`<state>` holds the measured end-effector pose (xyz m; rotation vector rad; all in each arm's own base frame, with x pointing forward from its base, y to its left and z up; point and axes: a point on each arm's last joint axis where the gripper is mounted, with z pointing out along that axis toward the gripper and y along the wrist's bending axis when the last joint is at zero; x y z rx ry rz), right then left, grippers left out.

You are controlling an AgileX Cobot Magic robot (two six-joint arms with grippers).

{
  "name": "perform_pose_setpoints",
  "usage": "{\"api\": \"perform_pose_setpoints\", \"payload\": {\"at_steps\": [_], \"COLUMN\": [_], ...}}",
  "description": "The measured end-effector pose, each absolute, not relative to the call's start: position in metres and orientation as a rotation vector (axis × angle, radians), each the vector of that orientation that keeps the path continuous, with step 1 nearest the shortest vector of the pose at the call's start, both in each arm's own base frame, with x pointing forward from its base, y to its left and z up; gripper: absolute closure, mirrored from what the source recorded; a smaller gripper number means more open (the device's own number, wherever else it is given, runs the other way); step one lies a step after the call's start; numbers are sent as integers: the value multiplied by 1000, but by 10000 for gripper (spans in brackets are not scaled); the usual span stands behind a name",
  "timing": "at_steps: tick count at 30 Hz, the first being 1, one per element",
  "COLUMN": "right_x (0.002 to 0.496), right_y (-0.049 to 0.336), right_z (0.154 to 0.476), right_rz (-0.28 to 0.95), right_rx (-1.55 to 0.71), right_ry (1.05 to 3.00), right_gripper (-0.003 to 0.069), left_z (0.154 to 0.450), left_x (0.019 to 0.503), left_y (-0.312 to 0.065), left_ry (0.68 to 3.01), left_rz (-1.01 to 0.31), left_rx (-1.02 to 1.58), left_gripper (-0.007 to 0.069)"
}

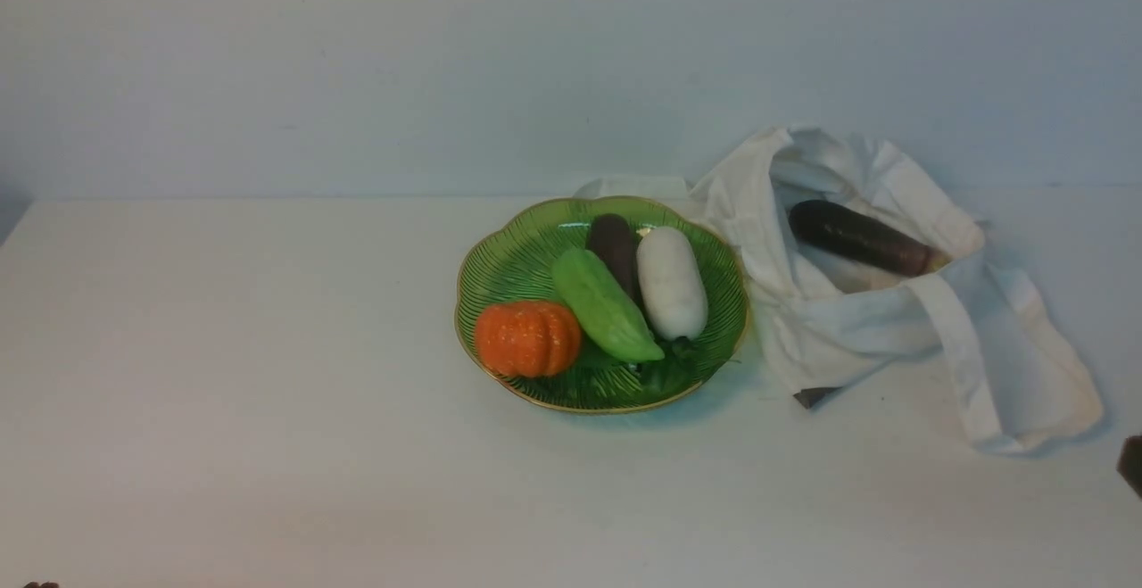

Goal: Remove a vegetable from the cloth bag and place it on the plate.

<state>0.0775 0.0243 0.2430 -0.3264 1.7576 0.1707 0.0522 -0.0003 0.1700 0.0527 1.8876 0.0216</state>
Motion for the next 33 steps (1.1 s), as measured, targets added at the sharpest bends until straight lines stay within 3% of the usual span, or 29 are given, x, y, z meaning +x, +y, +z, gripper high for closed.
{"api": "perform_pose_setpoints", "payload": {"at_steps": [13, 33], "right_x": [56, 55], "right_y": [5, 5], "right_z": [182, 181], "right_rz": [50, 52], "right_rx": [-92, -78], "right_ry": [1766, 1764], "right_gripper": [673, 673], "left_z": [170, 170], "left_x": [52, 52], "left_y": [0, 0], "left_ry": [1888, 1888], "left_rz": [22, 22], "left_rx": [53, 53], "left_gripper": [630, 630]}}
